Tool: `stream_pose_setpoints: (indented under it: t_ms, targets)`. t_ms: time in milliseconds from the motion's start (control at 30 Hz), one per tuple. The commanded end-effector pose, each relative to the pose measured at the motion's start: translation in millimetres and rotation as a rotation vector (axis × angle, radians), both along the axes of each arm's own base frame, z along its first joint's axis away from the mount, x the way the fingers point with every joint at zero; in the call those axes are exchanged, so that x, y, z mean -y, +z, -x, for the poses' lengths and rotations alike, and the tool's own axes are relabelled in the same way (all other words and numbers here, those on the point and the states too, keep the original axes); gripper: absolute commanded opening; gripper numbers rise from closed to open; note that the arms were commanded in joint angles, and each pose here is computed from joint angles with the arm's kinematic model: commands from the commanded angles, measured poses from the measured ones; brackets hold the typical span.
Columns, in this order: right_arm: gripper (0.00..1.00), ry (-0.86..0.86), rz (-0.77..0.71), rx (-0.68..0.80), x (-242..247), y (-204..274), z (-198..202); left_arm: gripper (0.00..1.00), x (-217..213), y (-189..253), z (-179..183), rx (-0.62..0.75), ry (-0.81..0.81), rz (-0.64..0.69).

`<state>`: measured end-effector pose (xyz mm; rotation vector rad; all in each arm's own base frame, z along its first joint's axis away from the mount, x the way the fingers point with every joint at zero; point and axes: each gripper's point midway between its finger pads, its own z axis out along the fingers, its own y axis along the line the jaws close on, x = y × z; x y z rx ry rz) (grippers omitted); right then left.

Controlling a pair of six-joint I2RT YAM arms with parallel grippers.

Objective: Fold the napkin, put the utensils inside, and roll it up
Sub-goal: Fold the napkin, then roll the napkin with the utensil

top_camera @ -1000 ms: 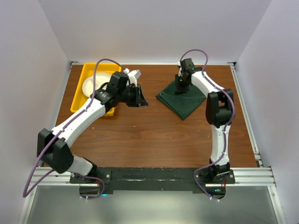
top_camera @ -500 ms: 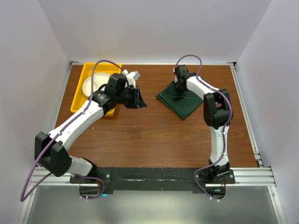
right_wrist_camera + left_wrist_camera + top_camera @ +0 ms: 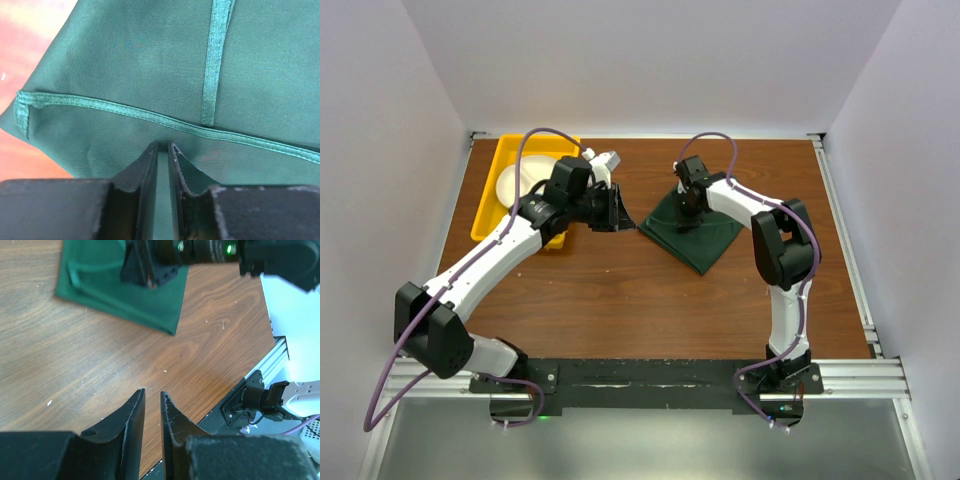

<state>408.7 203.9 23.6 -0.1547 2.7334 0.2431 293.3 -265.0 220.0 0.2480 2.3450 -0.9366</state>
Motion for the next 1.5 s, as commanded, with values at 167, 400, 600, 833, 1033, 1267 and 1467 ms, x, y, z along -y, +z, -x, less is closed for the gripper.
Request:
stream_pose_setpoints:
  t_ms: [167,400,600,833,1033,1267,1467]
  targets:
    - [0.60,0.074,0.172,0.198,23,100,-2,0.23,-13,10,-4,0.039,0.041,0.030]
    - [0.98,0.399,0.284,0.477,24,131,29,0.23,-32,5,-13,0.043,0.090,0.072]
    - [0.98,0.723,0.392,0.467,8,110,68,0.23,-43,4,-16,0.057,0.111,0.111]
    - [0.89,0.808,0.496,0.391,4,71,84,0.23,-38,-7,-8,0.045,0.077,0.165]
    - [0.76,0.839,0.500,0.364,-16,43,91,0.23,-39,-10,-2,0.028,0.075,0.172]
    - [0.72,0.822,0.558,0.372,-18,25,82,0.23,-48,-14,4,0.028,0.112,0.158]
    - [0.65,0.833,0.575,0.347,-15,8,83,0.23,-54,-17,12,0.018,0.126,0.148]
